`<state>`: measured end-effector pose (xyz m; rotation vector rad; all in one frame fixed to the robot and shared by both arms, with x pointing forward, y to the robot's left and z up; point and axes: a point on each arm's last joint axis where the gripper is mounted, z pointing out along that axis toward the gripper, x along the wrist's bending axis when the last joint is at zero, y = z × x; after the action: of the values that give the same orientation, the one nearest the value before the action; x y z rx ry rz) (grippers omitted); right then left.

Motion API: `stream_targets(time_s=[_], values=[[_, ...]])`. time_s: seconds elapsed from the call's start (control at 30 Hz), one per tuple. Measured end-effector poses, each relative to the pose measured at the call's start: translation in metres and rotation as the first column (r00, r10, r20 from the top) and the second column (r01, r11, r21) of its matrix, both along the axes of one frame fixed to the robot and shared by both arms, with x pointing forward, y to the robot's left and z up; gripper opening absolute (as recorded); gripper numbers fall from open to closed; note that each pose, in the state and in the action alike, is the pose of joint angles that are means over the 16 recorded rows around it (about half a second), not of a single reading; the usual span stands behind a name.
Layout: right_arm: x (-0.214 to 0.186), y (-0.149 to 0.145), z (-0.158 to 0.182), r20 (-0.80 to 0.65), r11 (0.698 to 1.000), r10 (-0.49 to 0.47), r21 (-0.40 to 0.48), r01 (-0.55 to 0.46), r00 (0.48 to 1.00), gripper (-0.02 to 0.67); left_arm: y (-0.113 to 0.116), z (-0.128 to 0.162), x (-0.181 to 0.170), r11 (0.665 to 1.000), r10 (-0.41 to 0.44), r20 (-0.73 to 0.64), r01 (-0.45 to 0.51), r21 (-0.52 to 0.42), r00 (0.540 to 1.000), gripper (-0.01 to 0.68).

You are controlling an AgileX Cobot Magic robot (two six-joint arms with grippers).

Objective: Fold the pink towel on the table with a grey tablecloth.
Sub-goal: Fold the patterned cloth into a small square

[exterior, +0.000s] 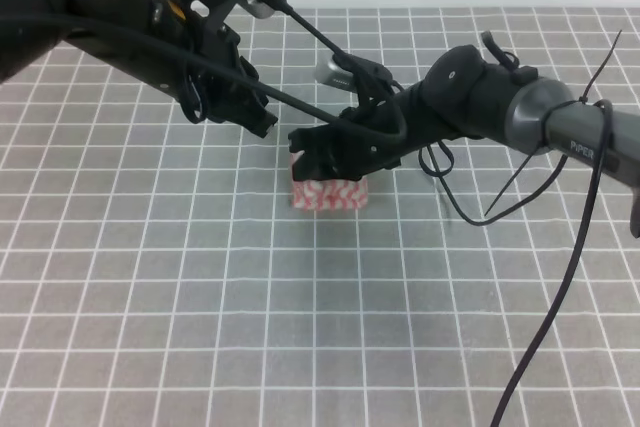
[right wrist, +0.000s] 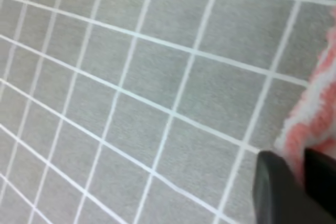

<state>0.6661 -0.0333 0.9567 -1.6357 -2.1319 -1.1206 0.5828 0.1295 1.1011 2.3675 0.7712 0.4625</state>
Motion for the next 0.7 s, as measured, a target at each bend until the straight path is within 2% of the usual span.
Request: stream_targets(time_s=[0.23, 0.33, 0.47, 0.7], values=[[0.001, -0.003, 0.005, 0.001, 1.0, 0.008, 0.025, -0.008, 1.0, 0.206, 0.0, 0.0, 0.0, 1.0, -0.001, -0.004, 0.001, 0.002, 1.0, -0.001], [0.002, -0.008, 0.007, -0.001, 1.0, 0.017, 0.019, -0.017, 1.0, 0.232, 0.0, -0.001, 0.0, 1.0, -0.001, -0.005, 0.001, 0.002, 1.0, -0.001], [0.002, -0.014, 0.007, -0.01, 0.999, 0.035, 0.005, -0.035, 0.999, 0.204, 0.0, 0.0, -0.001, 1.0, -0.001, -0.004, 0.001, 0.002, 1.0, -0.001], [0.003, -0.021, -0.001, -0.035, 0.997, 0.069, -0.033, -0.07, 0.997, 0.08, 0.0, 0.0, -0.001, 1.0, -0.001, -0.003, 0.001, 0.001, 1.0, -0.001]])
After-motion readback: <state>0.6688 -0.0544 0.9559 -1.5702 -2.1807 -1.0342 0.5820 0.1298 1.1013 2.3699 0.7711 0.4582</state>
